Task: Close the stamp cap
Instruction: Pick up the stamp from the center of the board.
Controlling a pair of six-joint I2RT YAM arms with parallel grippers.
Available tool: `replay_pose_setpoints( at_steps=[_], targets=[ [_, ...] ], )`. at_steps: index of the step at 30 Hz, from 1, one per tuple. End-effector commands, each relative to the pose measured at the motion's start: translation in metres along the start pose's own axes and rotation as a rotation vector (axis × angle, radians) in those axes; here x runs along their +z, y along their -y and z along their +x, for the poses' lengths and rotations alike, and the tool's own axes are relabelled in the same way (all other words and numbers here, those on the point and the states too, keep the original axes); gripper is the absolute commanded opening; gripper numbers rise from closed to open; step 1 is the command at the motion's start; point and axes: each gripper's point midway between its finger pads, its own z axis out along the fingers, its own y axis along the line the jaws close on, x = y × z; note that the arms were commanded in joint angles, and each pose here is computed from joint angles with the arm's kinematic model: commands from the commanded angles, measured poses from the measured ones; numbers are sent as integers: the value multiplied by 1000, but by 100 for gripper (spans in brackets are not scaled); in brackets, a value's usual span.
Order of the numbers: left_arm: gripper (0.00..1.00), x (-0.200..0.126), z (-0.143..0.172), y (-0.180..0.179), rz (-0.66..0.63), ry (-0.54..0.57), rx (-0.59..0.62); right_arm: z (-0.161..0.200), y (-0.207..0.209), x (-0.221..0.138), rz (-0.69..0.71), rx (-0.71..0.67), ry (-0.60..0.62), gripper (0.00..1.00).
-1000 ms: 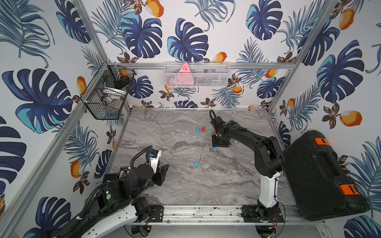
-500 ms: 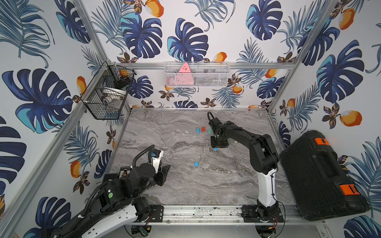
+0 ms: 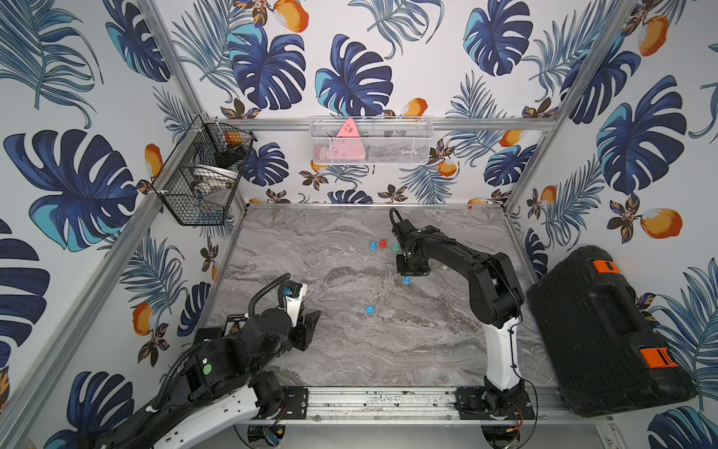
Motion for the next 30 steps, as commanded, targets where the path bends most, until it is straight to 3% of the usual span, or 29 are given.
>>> replay_pose_setpoints(
  at_steps=[1,16,30],
  targets=[
    [53,-1,-5,0,-1,23,3,6,0,1,24,-21,-20,31],
    [53,-2,-6,-2,-8,29,-2,11,-4,-2,65,-46,-13,18],
    [53,-3,-7,-6,-27,37,-9,25,-32,-65,11,-107,76,17]
  ],
)
